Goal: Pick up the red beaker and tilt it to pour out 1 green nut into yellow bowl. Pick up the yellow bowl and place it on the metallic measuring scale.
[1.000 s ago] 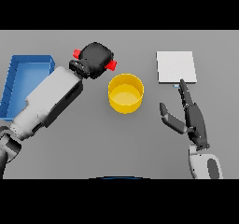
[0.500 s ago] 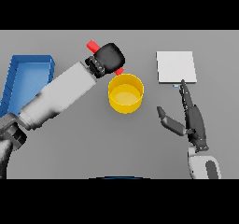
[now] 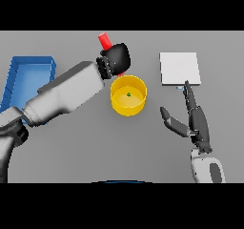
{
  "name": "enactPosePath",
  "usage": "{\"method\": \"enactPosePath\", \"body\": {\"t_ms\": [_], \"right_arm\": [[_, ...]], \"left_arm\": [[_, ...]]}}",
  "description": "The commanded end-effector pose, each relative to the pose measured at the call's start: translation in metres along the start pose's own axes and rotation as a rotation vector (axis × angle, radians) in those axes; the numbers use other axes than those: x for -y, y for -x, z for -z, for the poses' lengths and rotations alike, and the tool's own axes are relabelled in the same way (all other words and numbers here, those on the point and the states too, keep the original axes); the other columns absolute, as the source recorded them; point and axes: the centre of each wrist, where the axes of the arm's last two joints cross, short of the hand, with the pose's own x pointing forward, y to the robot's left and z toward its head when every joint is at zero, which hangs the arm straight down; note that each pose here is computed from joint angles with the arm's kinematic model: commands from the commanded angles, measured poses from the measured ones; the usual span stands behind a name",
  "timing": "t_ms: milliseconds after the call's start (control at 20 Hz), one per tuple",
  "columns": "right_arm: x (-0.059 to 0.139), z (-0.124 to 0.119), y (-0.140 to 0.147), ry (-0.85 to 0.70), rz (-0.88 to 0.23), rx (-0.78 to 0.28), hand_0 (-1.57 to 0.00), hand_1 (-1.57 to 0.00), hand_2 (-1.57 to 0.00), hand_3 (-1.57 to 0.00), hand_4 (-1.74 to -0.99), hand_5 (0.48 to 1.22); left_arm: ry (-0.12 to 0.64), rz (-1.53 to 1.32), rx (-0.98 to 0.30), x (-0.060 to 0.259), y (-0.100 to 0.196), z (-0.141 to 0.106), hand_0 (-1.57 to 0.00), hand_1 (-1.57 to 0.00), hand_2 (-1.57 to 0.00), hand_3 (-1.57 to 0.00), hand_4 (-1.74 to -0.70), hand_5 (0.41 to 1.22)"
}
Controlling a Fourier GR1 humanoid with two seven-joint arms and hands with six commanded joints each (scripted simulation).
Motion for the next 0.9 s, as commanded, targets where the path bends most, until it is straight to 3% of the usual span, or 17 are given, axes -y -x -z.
{"method": "enactPosePath", "body": {"t_ms": [0,200,400,600,850], "right_arm": [[-0.001,-0.002,0.002,-0.006,-0.015,0.009,0.0,0.0,0.0,0.0,-1.132,0.573],[-0.003,0.001,-0.002,-0.005,-0.003,0.021,0.0,0.0,0.0,0.0,-1.133,0.579],[-0.002,-0.004,-0.001,0.006,-0.006,0.018,0.0,0.0,0.0,0.0,-1.138,0.572],[-0.004,0.003,-0.005,0.002,-0.02,0.02,0.0,0.0,0.0,0.0,-1.133,0.557],[-0.006,0.003,-0.003,-0.029,0.024,0.044,0.0,0.0,0.0,0.0,-1.105,0.559]], "left_arm": [[0.002,0.031,0.013,0.004,0.0,0.0,-1.57,-1.57,-1.57,-1.57,-1.73,1.221],[0.008,0.161,0.009,-0.01,-0.007,0.005,-1.57,-1.57,-1.57,-1.57,-1.73,1.221],[-0.013,0.293,0.001,-0.04,0.007,0.002,-1.57,-1.57,-1.57,-1.57,-1.73,1.221],[-0.024,0.333,-0.127,-0.078,0.072,-0.022,-1.57,-1.57,-1.57,-1.57,-1.73,1.221],[-0.07,0.066,-0.393,-0.084,0.165,-0.068,-1.57,-1.57,-1.57,-1.57,-1.73,1.221]]}}
